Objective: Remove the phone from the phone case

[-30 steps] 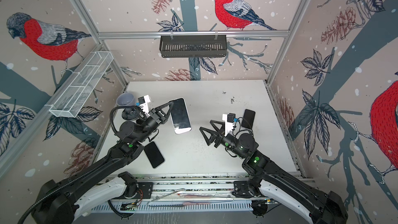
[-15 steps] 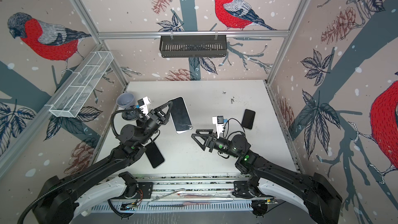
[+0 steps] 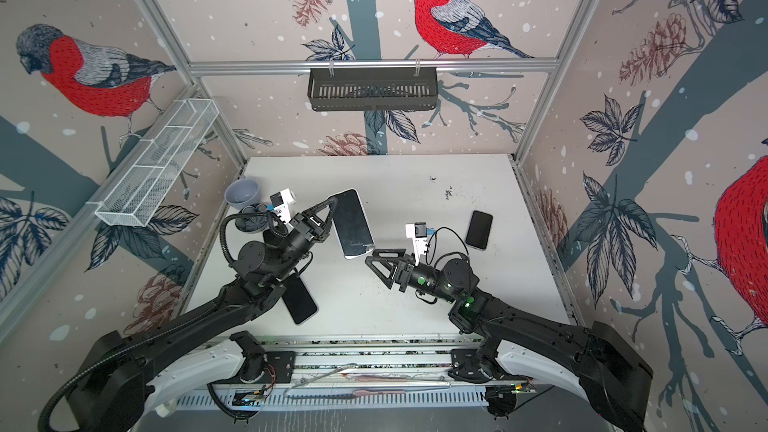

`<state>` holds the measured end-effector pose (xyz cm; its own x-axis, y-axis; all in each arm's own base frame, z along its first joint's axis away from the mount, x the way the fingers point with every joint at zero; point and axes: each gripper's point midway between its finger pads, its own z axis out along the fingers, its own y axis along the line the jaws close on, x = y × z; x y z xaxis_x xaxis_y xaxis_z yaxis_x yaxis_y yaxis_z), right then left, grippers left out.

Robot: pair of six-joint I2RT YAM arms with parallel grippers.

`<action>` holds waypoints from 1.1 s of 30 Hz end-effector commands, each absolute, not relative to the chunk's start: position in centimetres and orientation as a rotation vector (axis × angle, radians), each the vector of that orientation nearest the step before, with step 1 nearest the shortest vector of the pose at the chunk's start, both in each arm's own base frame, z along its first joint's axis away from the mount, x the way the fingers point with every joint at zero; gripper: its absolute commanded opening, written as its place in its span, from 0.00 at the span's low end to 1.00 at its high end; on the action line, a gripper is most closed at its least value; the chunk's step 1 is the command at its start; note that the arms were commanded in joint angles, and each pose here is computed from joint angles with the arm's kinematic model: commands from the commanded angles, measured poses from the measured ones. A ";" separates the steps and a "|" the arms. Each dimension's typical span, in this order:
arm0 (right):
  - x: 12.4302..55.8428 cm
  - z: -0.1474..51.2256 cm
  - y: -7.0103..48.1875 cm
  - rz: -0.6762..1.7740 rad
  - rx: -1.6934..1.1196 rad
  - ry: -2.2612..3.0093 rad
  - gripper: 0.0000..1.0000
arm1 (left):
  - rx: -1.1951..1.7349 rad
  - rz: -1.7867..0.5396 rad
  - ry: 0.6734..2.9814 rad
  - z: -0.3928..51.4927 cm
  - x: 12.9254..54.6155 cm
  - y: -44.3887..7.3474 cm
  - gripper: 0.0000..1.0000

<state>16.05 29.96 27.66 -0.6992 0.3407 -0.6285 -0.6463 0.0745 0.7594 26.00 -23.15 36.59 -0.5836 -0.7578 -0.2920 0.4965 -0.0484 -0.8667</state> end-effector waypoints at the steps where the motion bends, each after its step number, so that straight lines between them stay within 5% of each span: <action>1: 16.4 28.5 29.8 1.723 -0.302 1.587 0.82 | -0.273 -1.828 1.186 39.2 25.0 -22.3 0.00; 22: 18.1 28.1 29.4 1.732 -0.243 1.598 0.80 | -0.220 -1.819 1.247 38.0 24.5 -23.4 0.00; 33: 17.5 27.4 30.0 1.791 -0.262 1.626 0.56 | -0.219 -1.812 1.266 36.7 24.8 -23.8 0.00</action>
<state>18.16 29.86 26.13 -0.7393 0.3555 -0.5719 -0.5854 0.0804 0.8067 25.72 -24.39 34.59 -0.6127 -0.7238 -0.3175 0.4869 -0.0291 -0.8730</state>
